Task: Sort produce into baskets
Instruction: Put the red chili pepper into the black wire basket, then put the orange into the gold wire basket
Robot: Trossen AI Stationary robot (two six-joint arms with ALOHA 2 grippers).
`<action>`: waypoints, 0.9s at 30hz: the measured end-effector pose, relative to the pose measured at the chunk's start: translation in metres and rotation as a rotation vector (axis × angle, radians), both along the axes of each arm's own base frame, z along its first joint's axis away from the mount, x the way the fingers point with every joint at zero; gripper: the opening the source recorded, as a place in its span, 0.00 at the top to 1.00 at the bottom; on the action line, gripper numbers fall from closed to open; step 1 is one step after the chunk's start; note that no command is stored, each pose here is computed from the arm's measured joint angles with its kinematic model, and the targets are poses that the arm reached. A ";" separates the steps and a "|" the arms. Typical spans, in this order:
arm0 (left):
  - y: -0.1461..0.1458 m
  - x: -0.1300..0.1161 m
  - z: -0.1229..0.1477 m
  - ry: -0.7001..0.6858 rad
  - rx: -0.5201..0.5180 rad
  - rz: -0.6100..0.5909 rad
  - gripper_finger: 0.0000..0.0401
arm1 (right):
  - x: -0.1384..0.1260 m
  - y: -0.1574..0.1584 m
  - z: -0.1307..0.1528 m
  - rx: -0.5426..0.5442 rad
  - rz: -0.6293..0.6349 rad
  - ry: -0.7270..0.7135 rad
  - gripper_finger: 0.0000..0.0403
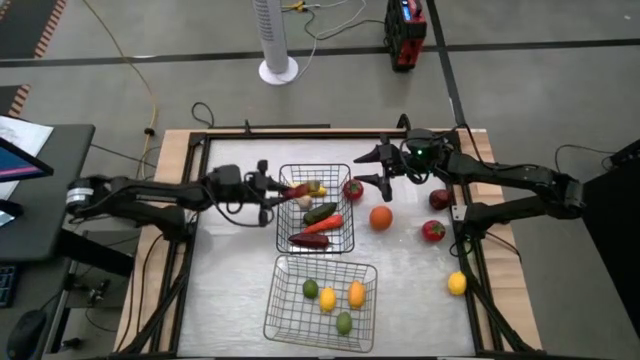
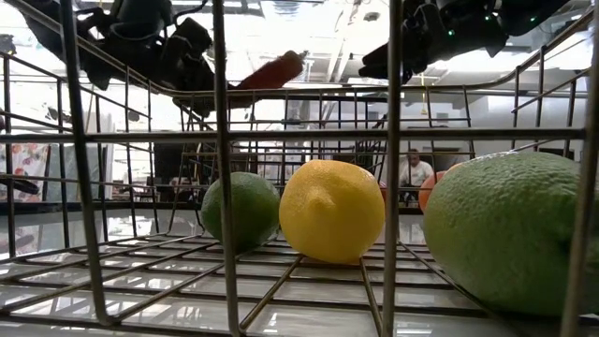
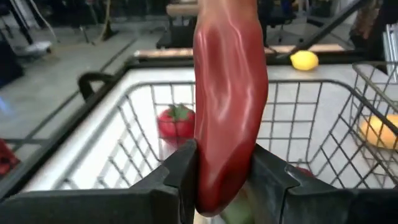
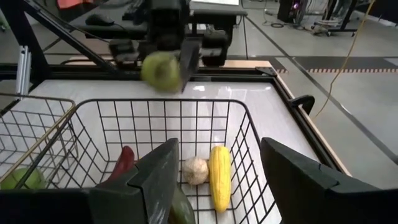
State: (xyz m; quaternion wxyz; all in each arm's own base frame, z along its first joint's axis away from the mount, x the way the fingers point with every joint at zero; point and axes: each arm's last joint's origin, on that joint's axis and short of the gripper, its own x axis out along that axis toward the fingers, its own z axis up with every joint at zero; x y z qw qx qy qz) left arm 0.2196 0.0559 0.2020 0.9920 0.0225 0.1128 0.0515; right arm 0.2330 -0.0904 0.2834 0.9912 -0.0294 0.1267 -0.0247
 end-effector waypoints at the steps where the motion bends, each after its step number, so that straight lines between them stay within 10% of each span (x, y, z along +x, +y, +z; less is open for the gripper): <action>1: -0.002 0.004 -0.002 0.011 -0.008 0.002 0.75 | 0.000 0.000 0.000 -0.001 0.001 -0.002 0.37; 18: -0.013 0.041 0.002 0.108 -0.038 -0.032 0.42 | 0.001 0.006 -0.002 0.030 0.016 0.021 0.37; 27: -0.010 0.038 0.007 0.099 -0.003 0.072 0.42 | 0.001 0.005 -0.002 0.031 0.010 0.019 0.37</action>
